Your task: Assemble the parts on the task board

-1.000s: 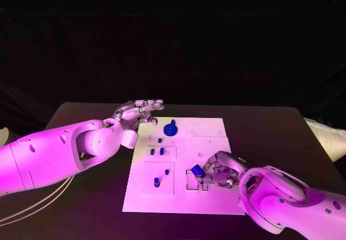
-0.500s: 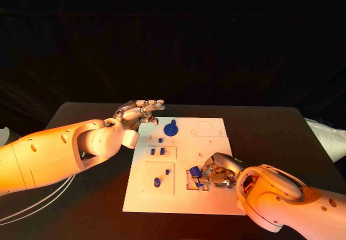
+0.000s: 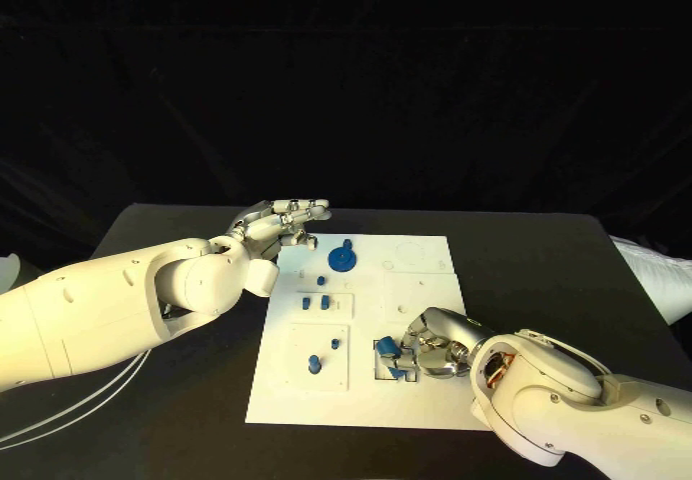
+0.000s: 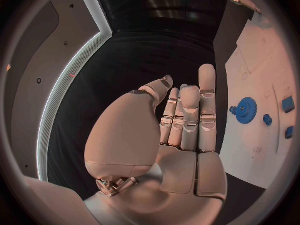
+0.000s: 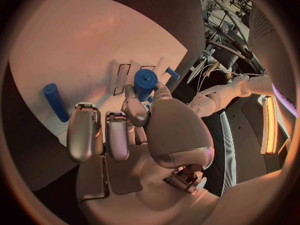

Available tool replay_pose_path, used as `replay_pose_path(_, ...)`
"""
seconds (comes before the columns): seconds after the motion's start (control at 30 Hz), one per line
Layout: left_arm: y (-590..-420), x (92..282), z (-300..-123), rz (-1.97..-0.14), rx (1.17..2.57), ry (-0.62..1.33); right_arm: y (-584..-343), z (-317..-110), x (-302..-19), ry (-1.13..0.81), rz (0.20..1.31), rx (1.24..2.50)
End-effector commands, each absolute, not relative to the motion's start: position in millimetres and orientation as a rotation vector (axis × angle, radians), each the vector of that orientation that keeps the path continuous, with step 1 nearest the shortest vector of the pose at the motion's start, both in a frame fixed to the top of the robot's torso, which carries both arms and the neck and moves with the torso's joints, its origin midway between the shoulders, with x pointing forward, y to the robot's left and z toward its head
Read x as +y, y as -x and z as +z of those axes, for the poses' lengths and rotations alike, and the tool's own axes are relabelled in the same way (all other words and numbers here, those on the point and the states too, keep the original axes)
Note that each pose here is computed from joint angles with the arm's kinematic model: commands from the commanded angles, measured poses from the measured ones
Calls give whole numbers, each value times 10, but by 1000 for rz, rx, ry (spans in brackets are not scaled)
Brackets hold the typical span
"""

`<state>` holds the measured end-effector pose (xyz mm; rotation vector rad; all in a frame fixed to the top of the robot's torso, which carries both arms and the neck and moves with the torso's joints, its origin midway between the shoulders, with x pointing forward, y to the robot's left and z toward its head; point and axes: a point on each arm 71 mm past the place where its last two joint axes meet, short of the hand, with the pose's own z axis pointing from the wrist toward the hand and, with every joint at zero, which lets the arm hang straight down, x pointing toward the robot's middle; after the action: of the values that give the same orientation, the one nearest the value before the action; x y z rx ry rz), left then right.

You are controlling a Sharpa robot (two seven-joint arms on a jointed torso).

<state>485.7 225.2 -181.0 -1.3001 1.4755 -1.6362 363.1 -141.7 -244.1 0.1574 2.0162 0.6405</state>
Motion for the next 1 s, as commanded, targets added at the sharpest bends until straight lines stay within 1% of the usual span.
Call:
replay_pose_path(0.03, -4851, 2230, -1797, -1660, 1482, 1285, -3612, -2468, -1411, -129, 623, 2036)
replay_pose_path(0.63, -4851, 2231, -1798, -1659, 1482, 1286, -3624, -2437, -1415, -152, 639, 1990)
replay_pose_path(1.0, -4850, 2240, -1797, -1658, 1481, 1286, -3604, -2407, -1423, -125, 651, 1971)
